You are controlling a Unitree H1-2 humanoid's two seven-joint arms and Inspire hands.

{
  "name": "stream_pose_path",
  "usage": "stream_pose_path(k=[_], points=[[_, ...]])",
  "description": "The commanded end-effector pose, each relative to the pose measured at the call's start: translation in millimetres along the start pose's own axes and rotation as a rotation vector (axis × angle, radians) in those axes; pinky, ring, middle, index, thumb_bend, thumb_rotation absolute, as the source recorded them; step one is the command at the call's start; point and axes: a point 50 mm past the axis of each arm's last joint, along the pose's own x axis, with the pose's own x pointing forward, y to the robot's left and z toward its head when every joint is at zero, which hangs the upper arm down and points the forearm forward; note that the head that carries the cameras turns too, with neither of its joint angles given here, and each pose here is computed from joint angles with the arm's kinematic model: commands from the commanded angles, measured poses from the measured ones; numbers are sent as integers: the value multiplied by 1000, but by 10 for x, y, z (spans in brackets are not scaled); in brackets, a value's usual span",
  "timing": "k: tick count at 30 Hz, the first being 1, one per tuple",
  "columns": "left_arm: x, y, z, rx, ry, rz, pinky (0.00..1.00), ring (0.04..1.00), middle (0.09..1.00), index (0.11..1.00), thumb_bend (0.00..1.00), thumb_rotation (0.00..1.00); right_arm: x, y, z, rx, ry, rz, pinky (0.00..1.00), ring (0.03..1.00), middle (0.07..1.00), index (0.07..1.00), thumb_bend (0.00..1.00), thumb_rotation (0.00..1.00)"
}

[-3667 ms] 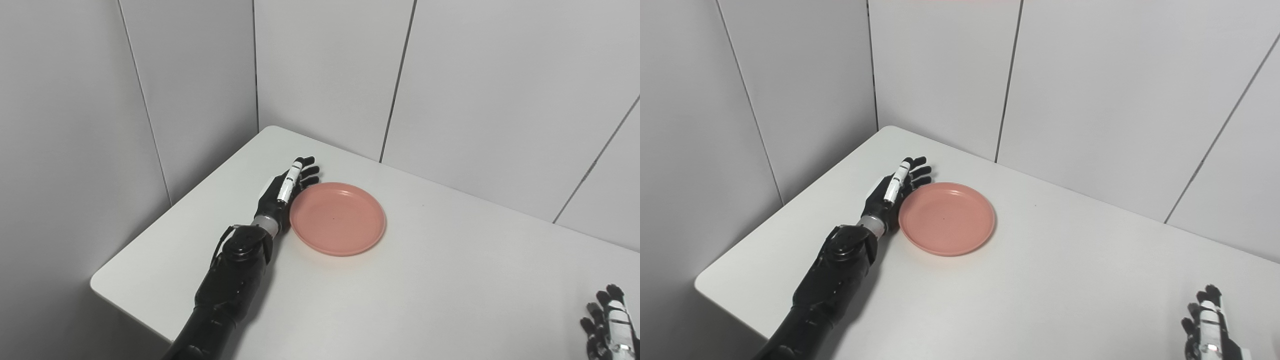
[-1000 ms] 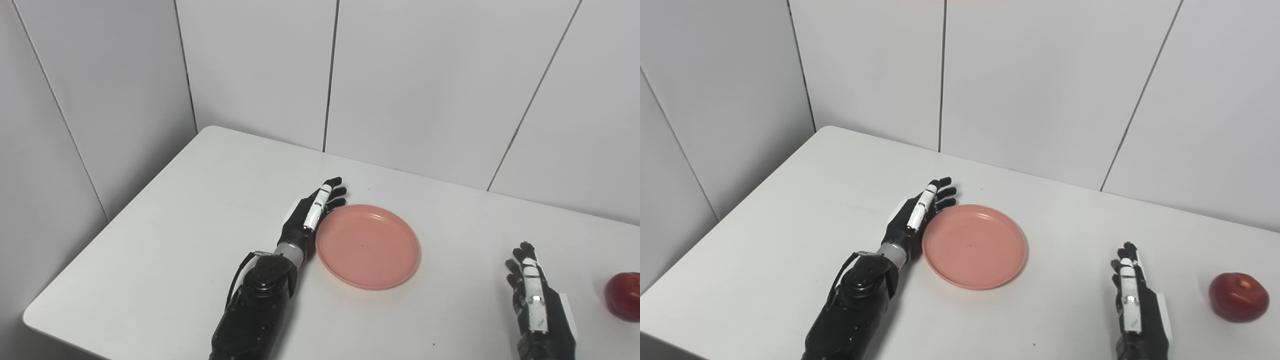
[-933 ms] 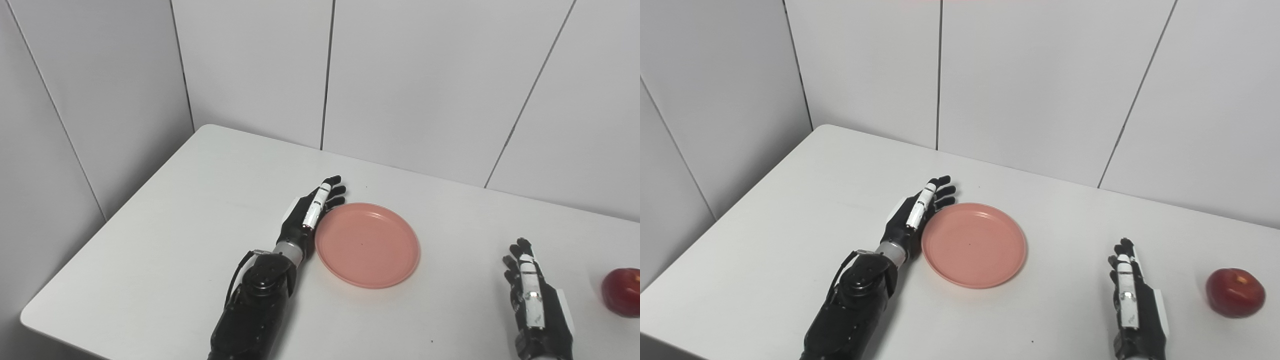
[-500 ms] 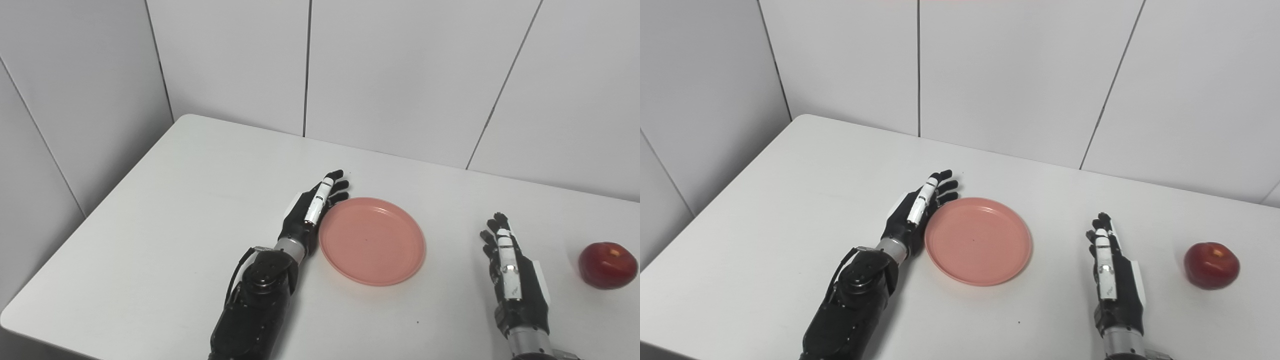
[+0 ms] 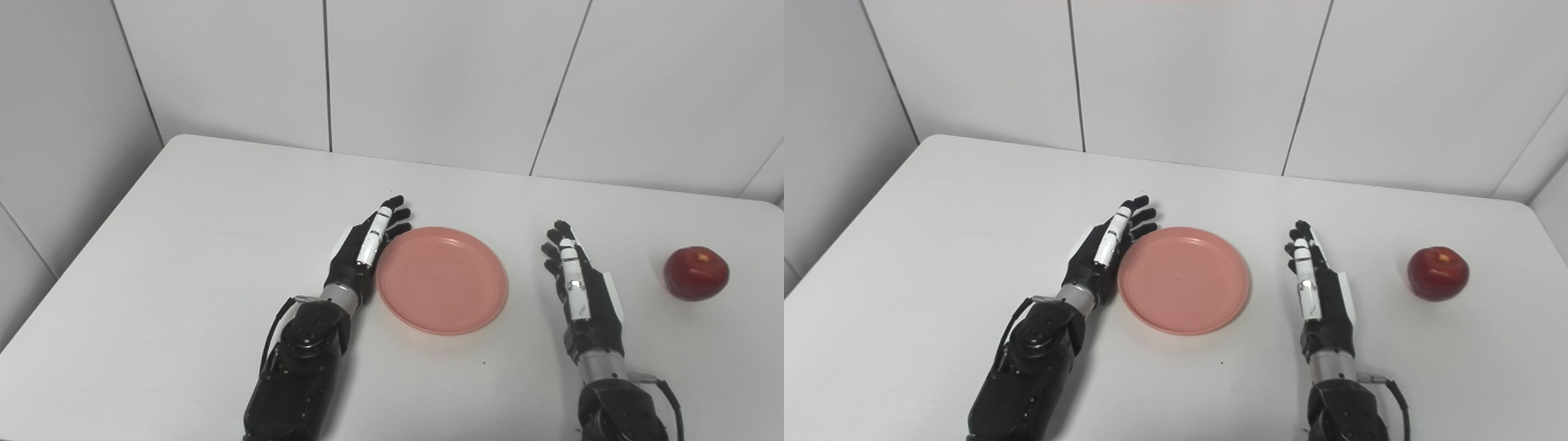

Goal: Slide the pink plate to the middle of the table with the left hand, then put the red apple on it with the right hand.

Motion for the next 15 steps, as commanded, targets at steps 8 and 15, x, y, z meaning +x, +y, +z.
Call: stream_pose_path(k=[8, 15], points=[[3, -112, -9, -32, -9, -66, 871, 888, 900, 884, 358, 1000, 88, 80, 194, -27, -71, -6, 924, 918, 931, 940, 276, 1000], [-14, -96, -51, -47, -11, -40, 882, 884, 903, 885, 357, 1000, 85, 85, 195, -45, -62, -12, 896, 903, 919, 924, 270, 1000]])
